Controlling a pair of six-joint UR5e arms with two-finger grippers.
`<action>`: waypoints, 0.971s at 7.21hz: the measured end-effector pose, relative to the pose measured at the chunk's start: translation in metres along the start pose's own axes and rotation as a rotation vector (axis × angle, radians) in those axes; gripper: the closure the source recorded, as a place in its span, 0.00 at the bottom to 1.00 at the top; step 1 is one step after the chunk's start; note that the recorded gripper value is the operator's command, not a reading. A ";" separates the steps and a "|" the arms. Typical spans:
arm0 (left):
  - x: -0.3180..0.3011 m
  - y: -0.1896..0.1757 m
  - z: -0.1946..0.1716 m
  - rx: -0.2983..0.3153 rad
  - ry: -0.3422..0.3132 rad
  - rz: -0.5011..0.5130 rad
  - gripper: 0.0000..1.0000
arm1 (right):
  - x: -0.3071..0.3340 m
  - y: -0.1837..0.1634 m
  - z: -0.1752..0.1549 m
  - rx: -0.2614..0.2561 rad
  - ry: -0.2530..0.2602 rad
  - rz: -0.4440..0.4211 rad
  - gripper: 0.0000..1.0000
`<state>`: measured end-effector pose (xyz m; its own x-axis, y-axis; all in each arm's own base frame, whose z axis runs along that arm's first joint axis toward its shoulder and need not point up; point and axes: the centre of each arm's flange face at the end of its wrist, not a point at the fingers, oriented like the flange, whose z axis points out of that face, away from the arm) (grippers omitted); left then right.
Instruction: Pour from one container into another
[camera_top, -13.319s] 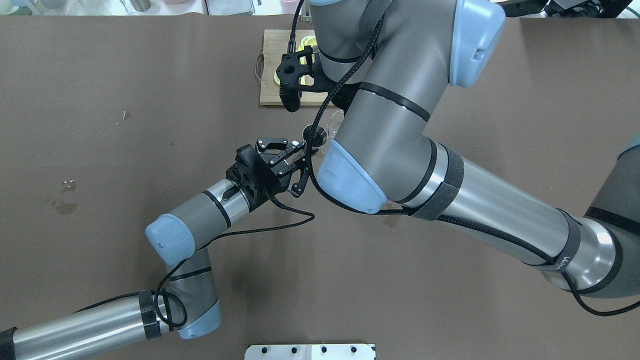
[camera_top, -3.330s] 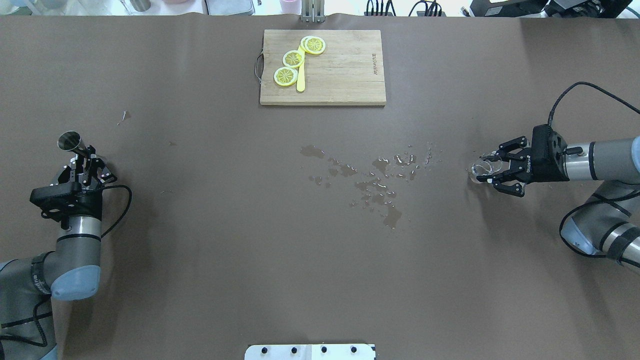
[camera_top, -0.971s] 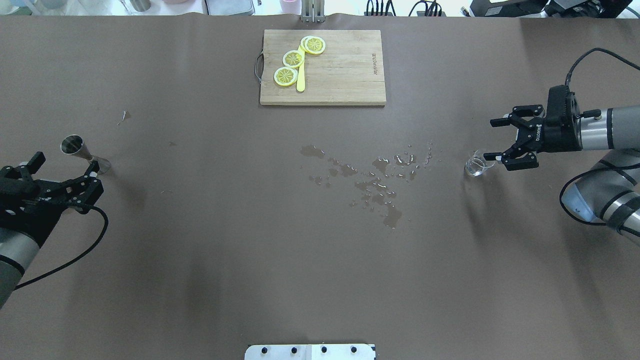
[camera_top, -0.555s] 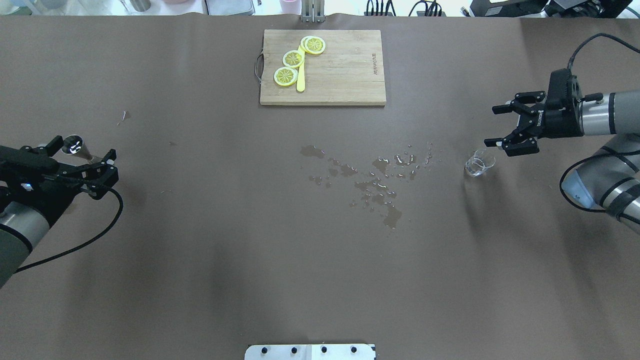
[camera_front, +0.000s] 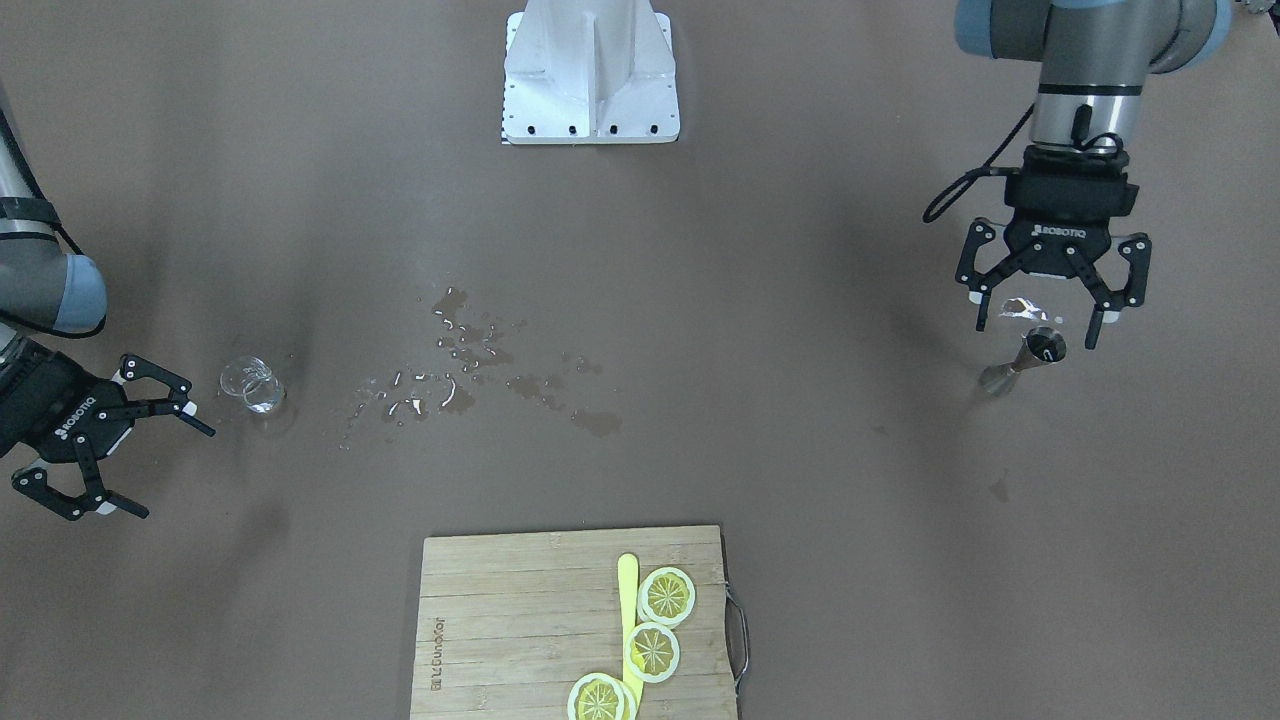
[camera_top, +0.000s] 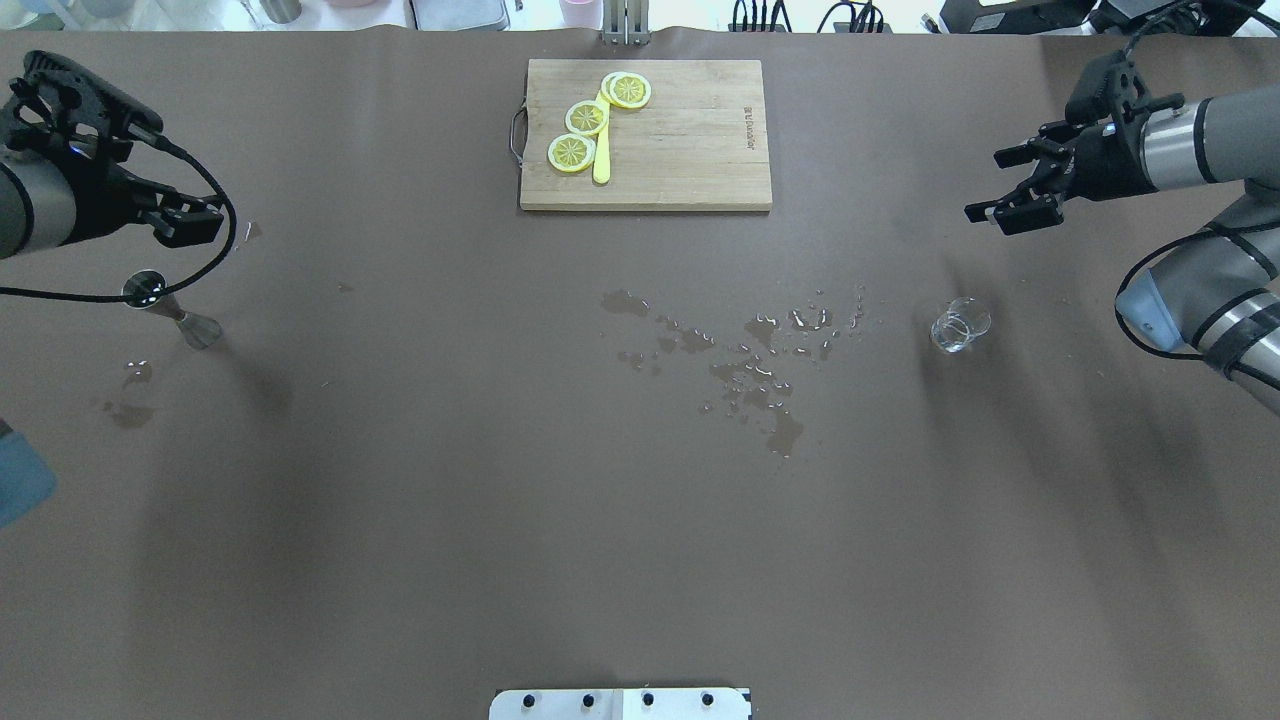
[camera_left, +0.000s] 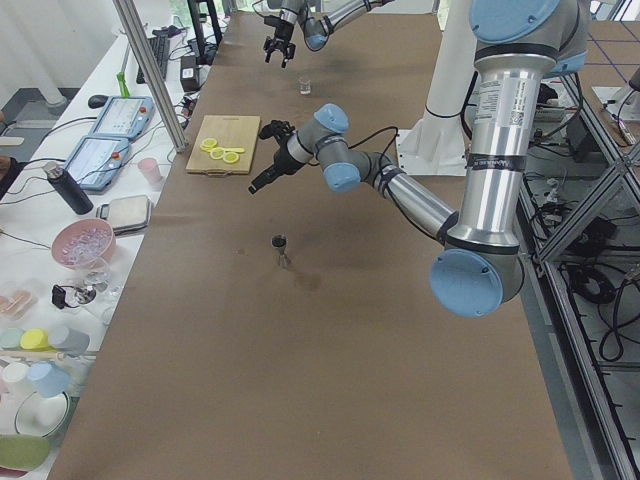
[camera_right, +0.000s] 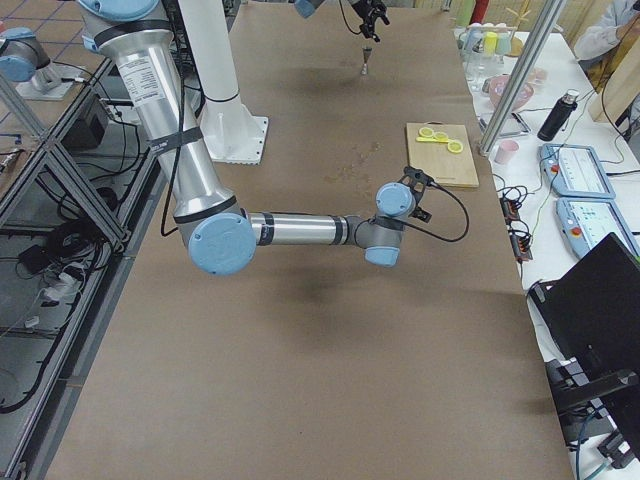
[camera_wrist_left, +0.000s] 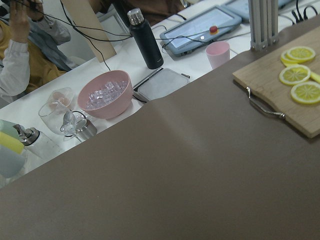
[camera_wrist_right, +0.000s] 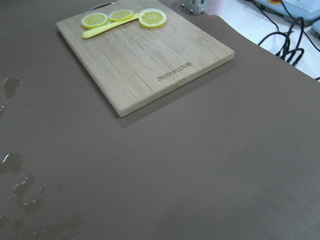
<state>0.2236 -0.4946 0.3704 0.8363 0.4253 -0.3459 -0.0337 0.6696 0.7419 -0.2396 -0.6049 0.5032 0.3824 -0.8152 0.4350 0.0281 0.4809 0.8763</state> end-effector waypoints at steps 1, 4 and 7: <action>-0.041 0.007 0.012 -0.103 0.021 -0.044 0.01 | 0.009 -0.006 0.005 -0.051 0.020 0.052 0.00; -0.160 0.042 0.027 -0.302 0.053 -0.275 0.01 | 0.039 -0.010 0.012 -0.218 0.090 0.229 0.00; -0.278 0.111 0.010 -0.448 0.185 -0.608 0.01 | 0.079 -0.004 -0.002 -0.409 0.200 0.462 0.00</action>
<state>-0.0076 -0.5443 0.5546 0.6750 -0.0271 -0.7373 0.1510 0.9832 0.1022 -0.2079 -0.6706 0.5334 0.6025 -0.4379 0.6673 0.1538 0.8841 0.4413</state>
